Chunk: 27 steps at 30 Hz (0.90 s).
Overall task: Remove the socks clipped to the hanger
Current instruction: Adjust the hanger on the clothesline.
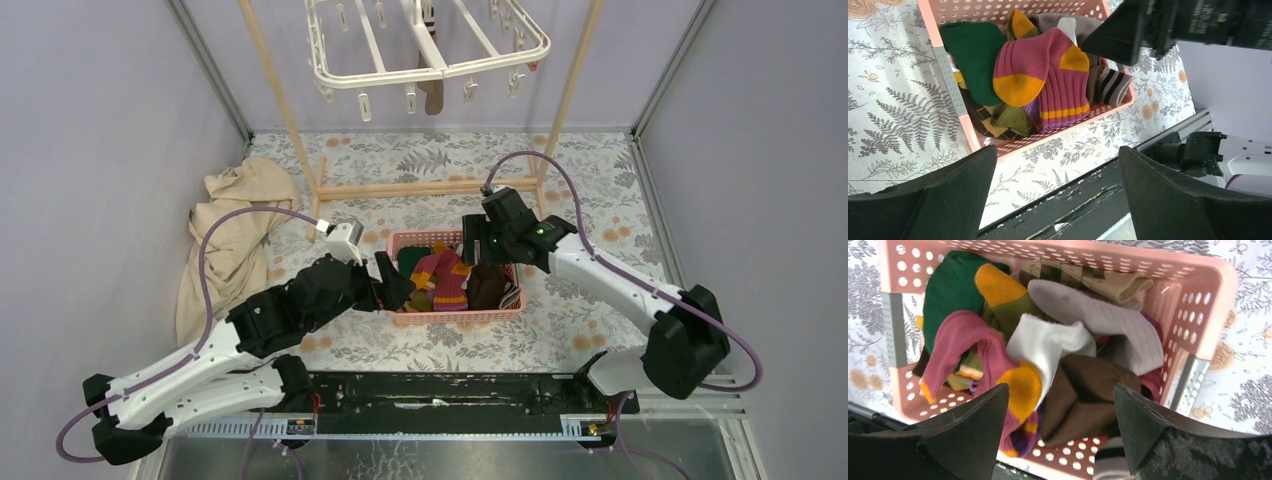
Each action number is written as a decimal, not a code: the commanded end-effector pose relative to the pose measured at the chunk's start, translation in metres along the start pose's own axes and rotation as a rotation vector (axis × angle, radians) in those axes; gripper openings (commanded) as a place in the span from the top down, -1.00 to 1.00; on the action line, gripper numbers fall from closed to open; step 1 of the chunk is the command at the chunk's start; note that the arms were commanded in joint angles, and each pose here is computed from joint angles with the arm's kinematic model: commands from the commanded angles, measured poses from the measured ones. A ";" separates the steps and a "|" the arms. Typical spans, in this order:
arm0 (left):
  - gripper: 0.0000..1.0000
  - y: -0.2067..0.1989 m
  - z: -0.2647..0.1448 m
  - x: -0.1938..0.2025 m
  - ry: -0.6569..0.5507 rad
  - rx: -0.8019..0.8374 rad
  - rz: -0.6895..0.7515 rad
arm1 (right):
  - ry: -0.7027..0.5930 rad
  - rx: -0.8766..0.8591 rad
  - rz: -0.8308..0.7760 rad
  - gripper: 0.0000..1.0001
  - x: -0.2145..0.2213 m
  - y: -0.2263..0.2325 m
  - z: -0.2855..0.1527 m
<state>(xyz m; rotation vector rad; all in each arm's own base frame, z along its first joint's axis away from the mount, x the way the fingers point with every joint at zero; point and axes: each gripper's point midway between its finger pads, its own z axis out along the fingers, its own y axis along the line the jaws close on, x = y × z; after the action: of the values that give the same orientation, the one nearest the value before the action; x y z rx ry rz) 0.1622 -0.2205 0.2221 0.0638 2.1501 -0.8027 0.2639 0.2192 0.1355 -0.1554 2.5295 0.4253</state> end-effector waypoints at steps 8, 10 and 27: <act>-0.97 0.002 0.005 0.009 0.045 -0.030 -0.013 | 0.035 0.100 -0.114 -0.61 0.037 0.012 0.079; -0.97 0.003 0.007 0.011 0.051 -0.035 -0.012 | 0.072 0.110 -0.124 -0.62 0.053 0.012 0.092; -0.97 0.011 -0.002 0.014 0.065 -0.048 0.037 | -0.193 -0.074 -0.088 -0.83 -0.003 0.042 -0.014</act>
<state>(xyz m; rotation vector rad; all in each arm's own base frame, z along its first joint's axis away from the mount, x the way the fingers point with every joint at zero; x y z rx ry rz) 0.1598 -0.2190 0.2011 0.0705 2.2341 -0.7372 0.2507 0.2566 0.0861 -0.2559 2.4631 0.3964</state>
